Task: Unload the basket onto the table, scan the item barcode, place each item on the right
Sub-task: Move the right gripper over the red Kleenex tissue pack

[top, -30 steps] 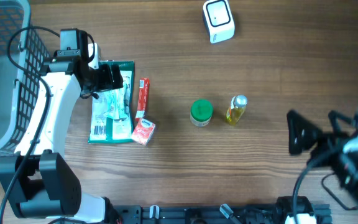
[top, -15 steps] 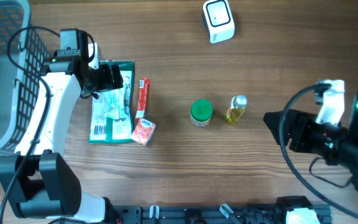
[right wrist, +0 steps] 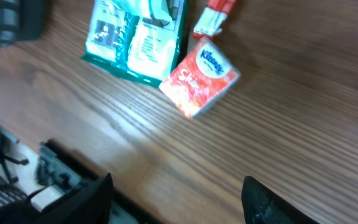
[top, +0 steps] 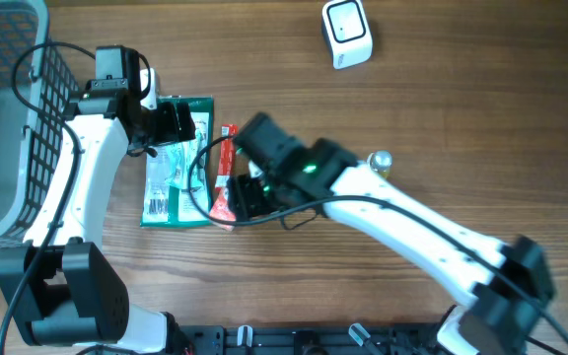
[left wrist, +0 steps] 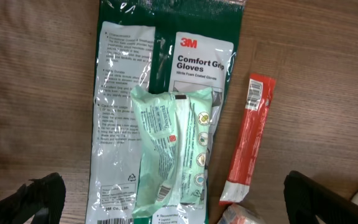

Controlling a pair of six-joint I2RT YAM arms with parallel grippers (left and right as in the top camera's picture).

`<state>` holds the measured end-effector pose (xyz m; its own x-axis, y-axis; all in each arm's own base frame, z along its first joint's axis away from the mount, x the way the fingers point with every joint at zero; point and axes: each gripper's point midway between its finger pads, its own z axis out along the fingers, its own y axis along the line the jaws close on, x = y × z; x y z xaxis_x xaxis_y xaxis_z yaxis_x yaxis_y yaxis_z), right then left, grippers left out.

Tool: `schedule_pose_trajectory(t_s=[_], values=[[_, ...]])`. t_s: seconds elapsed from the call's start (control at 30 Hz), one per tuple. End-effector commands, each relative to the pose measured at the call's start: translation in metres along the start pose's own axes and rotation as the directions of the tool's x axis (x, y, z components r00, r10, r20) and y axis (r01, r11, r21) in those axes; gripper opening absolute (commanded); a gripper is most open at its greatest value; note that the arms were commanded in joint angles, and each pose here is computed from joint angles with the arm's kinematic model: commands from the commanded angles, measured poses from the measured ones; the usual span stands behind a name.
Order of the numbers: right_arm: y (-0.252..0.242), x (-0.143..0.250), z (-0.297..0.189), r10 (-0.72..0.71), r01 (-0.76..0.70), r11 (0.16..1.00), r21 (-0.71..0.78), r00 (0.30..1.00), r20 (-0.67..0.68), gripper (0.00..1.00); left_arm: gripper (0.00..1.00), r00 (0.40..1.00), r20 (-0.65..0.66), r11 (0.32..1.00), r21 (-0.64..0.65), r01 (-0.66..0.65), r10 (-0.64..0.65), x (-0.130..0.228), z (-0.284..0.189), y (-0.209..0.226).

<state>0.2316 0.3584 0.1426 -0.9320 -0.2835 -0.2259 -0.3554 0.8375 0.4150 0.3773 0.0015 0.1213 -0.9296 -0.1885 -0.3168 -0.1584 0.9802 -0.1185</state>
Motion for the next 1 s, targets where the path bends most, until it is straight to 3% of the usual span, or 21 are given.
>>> schedule_pose_trajectory(t_s=[0.0,0.1,0.27,0.37,0.47,0.77,0.83,0.97], values=[[-0.005,0.009,0.052,0.037,-0.034,0.998,0.046,0.997,-0.064,0.67,1.0,1.0,0.025,1.0,-0.004,0.001,-0.001,-0.005,-0.007,0.002],[-0.015,0.013,0.079,0.047,-0.04,0.996,0.074,0.994,-0.099,0.65,1.0,1.0,0.025,1.0,-0.004,0.002,-0.001,-0.005,-0.007,0.002],[-0.024,0.011,0.109,0.049,-0.04,0.995,0.092,0.994,-0.102,0.45,1.0,1.0,0.025,1.0,-0.004,0.002,-0.001,-0.005,-0.007,0.002],[-0.041,0.007,0.118,0.051,-0.038,0.985,0.168,0.996,-0.076,0.44,1.0,1.0,0.025,1.0,-0.004,0.001,-0.001,-0.005,-0.007,0.002],[-0.044,0.008,0.124,0.053,-0.038,0.983,0.178,0.995,-0.079,0.39,1.0,1.0,0.025,1.0,-0.004,0.002,-0.001,-0.005,-0.007,0.002],[-0.054,0.012,0.139,0.058,-0.038,0.978,0.205,0.994,-0.093,0.36,1.0,1.0,0.025,1.0,-0.004,0.002,-0.001,-0.005,-0.007,0.002],[-0.06,0.013,0.139,0.047,-0.024,0.972,0.233,0.994,-0.095,0.19,1.0,1.0,0.025,1.0,-0.004,0.001,-0.001,-0.005,-0.007,0.002],[-0.082,-0.006,0.126,-0.068,0.091,0.965,0.246,0.993,-0.098,0.17,1.0,1.0,0.025,1.0,-0.004,0.002,-0.001,-0.005,-0.007,0.002]])
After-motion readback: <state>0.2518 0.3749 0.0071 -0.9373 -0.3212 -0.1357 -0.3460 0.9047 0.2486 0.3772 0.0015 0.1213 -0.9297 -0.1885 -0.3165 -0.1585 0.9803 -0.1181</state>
